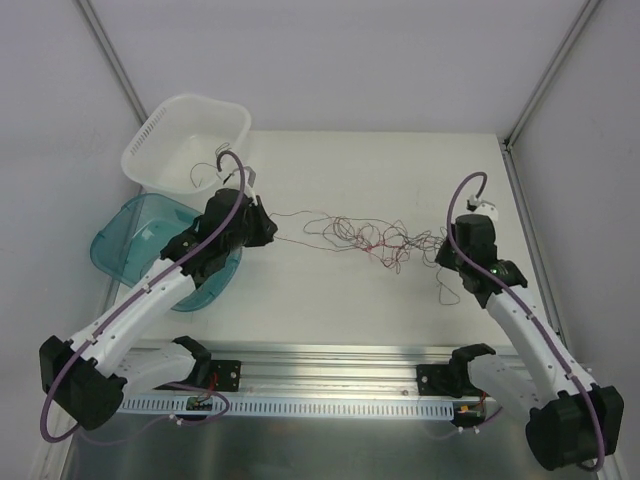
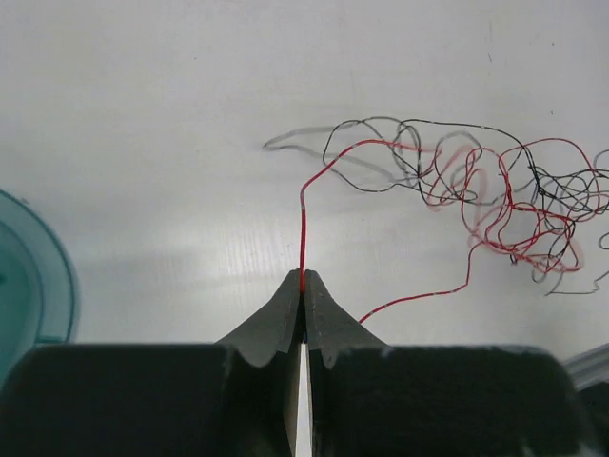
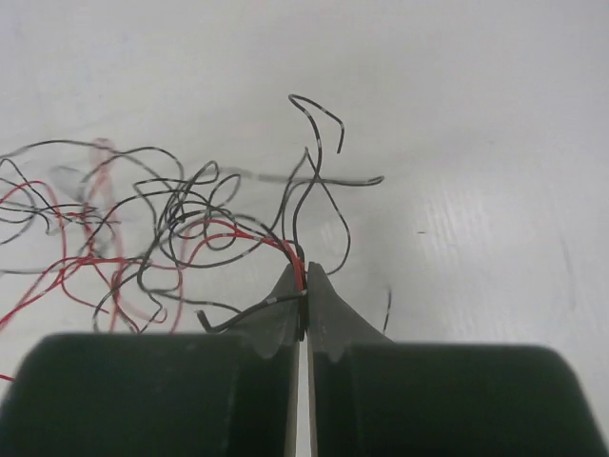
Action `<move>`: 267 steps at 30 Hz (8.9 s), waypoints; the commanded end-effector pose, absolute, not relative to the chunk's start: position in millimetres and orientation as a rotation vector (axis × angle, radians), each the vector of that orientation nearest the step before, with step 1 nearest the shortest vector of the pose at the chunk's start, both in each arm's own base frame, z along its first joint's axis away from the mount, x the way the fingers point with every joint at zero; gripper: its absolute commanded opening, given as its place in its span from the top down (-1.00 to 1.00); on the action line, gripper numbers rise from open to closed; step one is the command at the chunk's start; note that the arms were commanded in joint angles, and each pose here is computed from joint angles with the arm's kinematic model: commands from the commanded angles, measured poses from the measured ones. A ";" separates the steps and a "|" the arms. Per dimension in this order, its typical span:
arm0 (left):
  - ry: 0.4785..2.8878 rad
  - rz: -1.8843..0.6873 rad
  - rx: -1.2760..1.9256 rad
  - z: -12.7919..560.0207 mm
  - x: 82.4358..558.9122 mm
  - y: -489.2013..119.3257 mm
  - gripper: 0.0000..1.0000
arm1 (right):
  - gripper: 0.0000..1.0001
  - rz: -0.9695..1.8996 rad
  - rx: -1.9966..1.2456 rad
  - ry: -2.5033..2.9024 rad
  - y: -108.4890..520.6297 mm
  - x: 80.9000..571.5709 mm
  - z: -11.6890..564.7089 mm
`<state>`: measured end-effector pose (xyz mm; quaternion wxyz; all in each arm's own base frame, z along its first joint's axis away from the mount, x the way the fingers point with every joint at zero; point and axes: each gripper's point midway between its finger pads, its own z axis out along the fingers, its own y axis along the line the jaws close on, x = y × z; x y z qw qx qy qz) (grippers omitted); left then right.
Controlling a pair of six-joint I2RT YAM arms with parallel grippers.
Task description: Untangle the cables
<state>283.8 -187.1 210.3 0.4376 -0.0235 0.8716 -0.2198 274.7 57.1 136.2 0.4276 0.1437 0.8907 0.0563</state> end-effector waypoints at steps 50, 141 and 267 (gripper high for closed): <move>1.886 -0.460 0.071 382.5 269.5 -124.8 1.00 | -0.21 0.449 0.292 2.493 72.5 240.2 125.9; 2.098 -0.521 0.104 181.8 270.1 -85.1 -0.98 | -0.57 0.553 -0.523 2.526 274.3 207.7 129.2; 2.509 0.028 -0.144 34.8 277.3 -146.8 1.00 | 0.99 0.058 0.337 1.326 -20.4 198.4 578.3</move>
